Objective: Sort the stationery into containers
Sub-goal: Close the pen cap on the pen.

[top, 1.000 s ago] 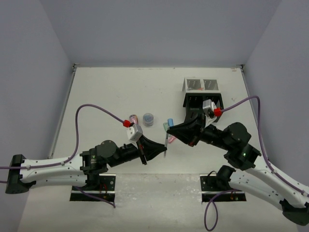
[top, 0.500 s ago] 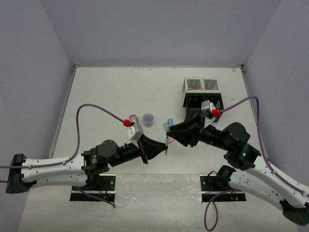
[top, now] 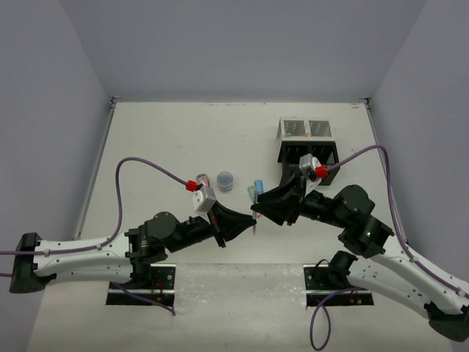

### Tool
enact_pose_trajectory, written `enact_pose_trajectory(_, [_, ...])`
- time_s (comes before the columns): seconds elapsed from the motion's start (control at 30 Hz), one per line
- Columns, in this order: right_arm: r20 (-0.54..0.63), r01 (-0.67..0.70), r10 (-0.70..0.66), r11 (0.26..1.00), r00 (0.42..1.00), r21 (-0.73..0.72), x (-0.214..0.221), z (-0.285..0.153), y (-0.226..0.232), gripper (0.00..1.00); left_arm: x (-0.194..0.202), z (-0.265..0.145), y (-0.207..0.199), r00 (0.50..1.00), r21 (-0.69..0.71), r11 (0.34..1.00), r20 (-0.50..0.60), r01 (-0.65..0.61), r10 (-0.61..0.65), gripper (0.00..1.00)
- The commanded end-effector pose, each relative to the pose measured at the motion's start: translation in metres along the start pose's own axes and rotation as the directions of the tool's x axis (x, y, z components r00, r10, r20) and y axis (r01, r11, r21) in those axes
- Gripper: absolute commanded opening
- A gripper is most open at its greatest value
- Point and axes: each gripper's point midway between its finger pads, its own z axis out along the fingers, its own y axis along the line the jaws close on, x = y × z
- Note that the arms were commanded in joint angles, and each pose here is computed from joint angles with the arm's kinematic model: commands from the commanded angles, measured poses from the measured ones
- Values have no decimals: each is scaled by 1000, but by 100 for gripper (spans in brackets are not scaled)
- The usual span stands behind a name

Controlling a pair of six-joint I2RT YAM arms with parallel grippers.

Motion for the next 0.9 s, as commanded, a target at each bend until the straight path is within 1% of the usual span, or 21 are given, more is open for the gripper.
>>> enact_pose_trajectory(0.0, [-17, -9, 8, 999, 1000, -53, 4, 4, 8, 17, -27, 7, -6, 998, -2, 1000, 68, -9, 9, 0])
enact_pose_trajectory(0.03, [-14, -8, 7, 999, 1000, -49, 4, 4, 7, 10, -27, 8, -5, 998, -13, 1000, 65, -8, 8, 0])
enact_pose_trajectory(0.07, [-7, -5, 5, 999, 1000, -45, 3, 3, 7, 5, -29, 9, -5, 998, -20, 1000, 64, -5, 7, 8])
enact_pose_trajectory(0.1, [0, -3, 3, 999, 1000, -40, 1, 2, 6, 1, -31, 11, -5, 998, -23, 1000, 63, -4, 6, 16])
enact_pose_trajectory(0.13, [7, -2, 2, 999, 1000, -36, 0, 2, 6, 0, -32, 12, -6, 998, -24, 1000, 60, -4, 6, 24])
enact_pose_trajectory(0.17, [16, 0, 0, 999, 1000, -34, -1, 1, 6, 0, -32, 13, -6, 998, -25, 1000, 58, -3, 4, 34])
enact_pose_trajectory(0.2, [27, 2, -1, 999, 1000, -35, -4, -1, 7, 0, -31, 14, -6, 998, -28, 1000, 55, 0, 2, 48])
enact_pose_trajectory(0.23, [36, 4, -3, 999, 999, -37, -5, -2, 8, 0, -30, 15, -5, 999, -31, 1000, 54, 3, -2, 55])
enact_pose_trajectory(0.3, [47, 5, -3, 999, 999, -40, -7, -3, 9, 0, -31, 16, -6, 998, -28, 1000, 59, 6, -4, 57])
enact_pose_trajectory(0.37, [52, 0, 3, 999, 999, -51, -9, -3, 12, 0, -30, 19, -7, 998, -19, 1000, 63, 5, -4, 50])
enact_pose_trajectory(0.43, [56, -2, 5, 998, 998, -56, -10, -3, 13, 0, -30, 21, -9, 998, -11, 1000, 63, 4, -3, 34])
enact_pose_trajectory(0.5, [64, 0, 4, 999, 998, -52, -12, -4, 13, 0, -28, 24, -10, 999, -8, 1000, 54, 3, -3, 22])
enact_pose_trajectory(0.53, [68, 0, 4, 999, 998, -53, -14, -4, 14, 0, -27, 24, -10, 999, -5, 1000, 50, 3, -3, 22])
enact_pose_trajectory(0.63, [72, 0, 4, 998, 997, -58, -15, -4, 16, 0, -24, 26, -10, 999, -4, 1000, 42, 3, -3, 28])
enact_pose_trajectory(0.67, [74, -2, 7, 998, 997, -64, -16, -4, 17, 0, -23, 27, -10, 999, -4, 1000, 40, 3, -3, 31])
enact_pose_trajectory(0.7, [73, -4, 9, 998, 997, -66, -17, -3, 17, 0, -23, 27, -10, 999, 0, 1000, 42, 2, -2, 31])
enact_pose_trajectory(0.77, [72, -10, 16, 997, 997, -77, -16, -2, 18, 0, -23, 28, -12, 999, 12, 1000, 48, -1, 1, 10])
enact_pose_trajectory(0.8, [72, -12, 18, 997, 997, -80, -16, -2, 19, 0, -23, 28, -12, 999, 9, 1000, 50, -1, 0, 3])
enact_pose_trajectory(0.83, [73, -13, 19, 997, 997, -80, -16, -2, 18, 0, -24, 28, -12, 999, 7, 1000, 51, -1, 1, 0])
enact_pose_trajectory(0.87, [73, -13, 19, 997, 997, -78, -16, -1, 18, 0, -24, 28, -12, 999, 7, 1000, 51, -3, 3, 0])
